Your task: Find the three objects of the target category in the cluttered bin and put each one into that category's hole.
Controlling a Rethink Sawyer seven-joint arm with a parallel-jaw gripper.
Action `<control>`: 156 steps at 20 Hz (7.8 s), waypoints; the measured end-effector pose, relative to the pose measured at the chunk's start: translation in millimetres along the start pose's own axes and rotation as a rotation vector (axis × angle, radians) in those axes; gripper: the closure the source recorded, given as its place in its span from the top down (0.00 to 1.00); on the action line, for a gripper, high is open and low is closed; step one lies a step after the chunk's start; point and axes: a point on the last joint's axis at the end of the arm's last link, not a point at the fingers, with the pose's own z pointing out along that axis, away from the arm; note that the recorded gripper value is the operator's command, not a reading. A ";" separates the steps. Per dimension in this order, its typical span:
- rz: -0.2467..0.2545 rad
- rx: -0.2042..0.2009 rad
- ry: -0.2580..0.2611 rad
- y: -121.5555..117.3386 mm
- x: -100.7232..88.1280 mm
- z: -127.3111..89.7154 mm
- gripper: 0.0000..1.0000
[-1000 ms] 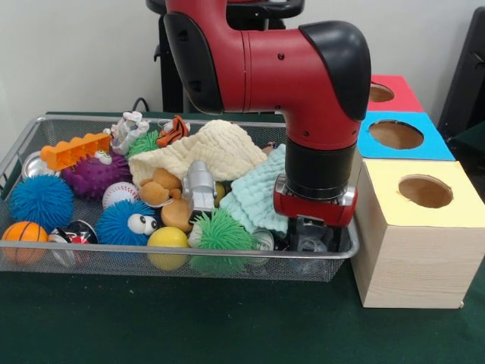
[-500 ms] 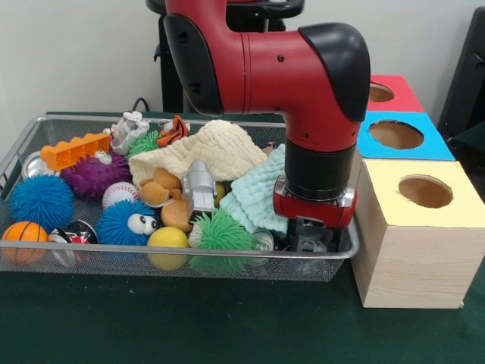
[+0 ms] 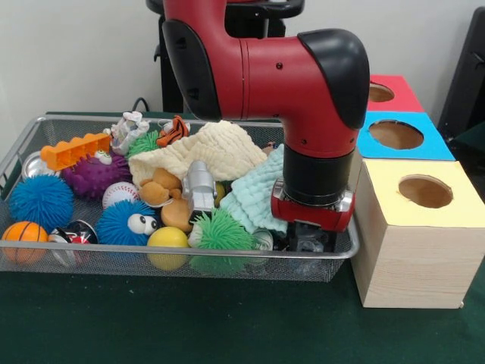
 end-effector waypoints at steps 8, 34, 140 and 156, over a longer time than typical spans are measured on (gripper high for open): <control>0.011 0.012 0.015 -6.0 -7.7 -2.7 0.00; 0.008 0.010 0.013 -5.2 -5.1 -10.9 0.00; 0.038 -0.003 0.069 10.9 -23.5 -27.9 1.00; 0.062 -0.008 0.149 0.4 -25.9 11.5 1.00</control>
